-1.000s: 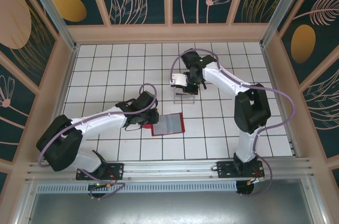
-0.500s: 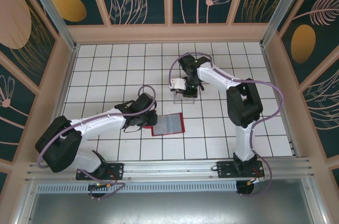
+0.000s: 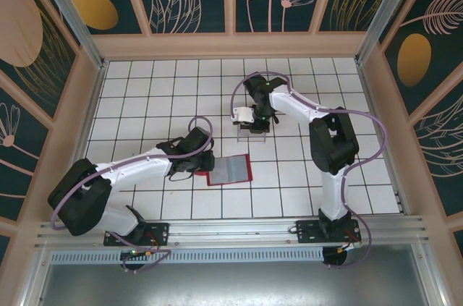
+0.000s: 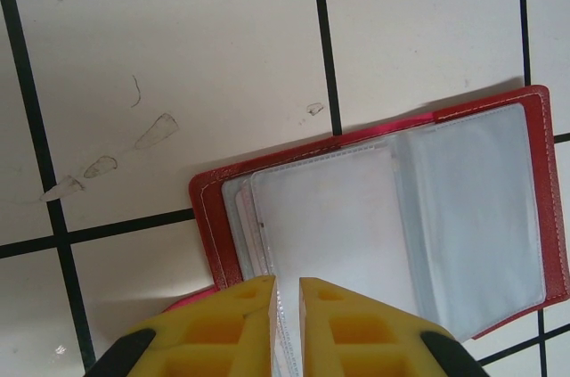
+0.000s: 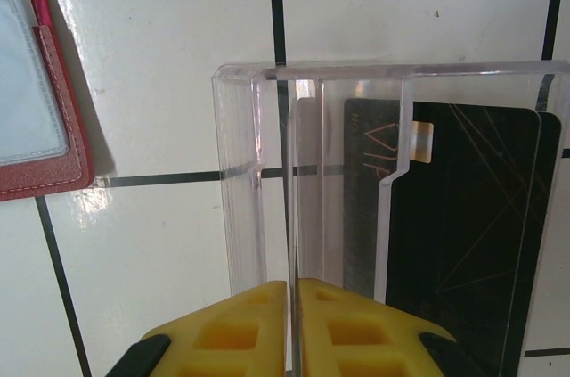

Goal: Take the credit cards out of the card holder

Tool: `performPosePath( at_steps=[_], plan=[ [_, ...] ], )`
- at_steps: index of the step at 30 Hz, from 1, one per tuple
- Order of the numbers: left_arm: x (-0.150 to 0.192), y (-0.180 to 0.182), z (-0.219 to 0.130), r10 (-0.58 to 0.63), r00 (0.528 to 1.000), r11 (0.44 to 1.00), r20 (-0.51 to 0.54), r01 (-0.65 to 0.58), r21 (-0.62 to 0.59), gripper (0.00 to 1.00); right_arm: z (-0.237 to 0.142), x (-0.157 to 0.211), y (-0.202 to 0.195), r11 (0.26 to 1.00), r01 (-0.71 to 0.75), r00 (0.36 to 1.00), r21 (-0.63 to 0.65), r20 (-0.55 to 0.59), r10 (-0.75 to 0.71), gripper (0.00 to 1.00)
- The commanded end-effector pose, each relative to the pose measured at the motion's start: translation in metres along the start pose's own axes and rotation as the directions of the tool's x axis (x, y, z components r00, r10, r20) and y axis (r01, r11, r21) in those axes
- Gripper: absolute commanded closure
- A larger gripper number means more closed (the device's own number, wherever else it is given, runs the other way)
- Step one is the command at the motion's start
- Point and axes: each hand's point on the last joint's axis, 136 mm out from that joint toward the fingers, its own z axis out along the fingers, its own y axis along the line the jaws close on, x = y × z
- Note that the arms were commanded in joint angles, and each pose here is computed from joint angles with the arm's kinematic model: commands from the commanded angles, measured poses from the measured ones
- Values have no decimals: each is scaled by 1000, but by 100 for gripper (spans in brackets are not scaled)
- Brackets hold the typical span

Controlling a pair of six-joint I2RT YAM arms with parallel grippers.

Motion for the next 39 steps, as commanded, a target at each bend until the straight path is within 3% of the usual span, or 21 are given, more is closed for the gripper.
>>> performPosePath(
  at_steps=[1,17,26,29,32,39],
  plan=[
    [-4,2,-8,6,1000,1000,18,-6,-7,83,-3,0,-8,999,11,1000,30,-2,-11,86],
    [-8,3,-11,17,1000,999,26,-16,-27,83,-38,-4,-39,968,-10,1000,252,24,4,73],
    [-15,11,-8,-14,999,1000,35,15,-11,83,-67,-25,-44,926,-213,968,310,198,156,70],
    [-20,16,-8,-25,999,1000,43,25,-10,83,-74,-41,-41,893,-349,916,284,303,261,70],
    [-25,22,-9,-35,998,999,51,35,-9,83,-81,-54,-39,819,-526,815,229,410,409,71],
    [-37,39,-7,-67,996,998,63,68,-6,82,-76,-72,-14,568,-821,511,52,510,692,78]
  ],
)
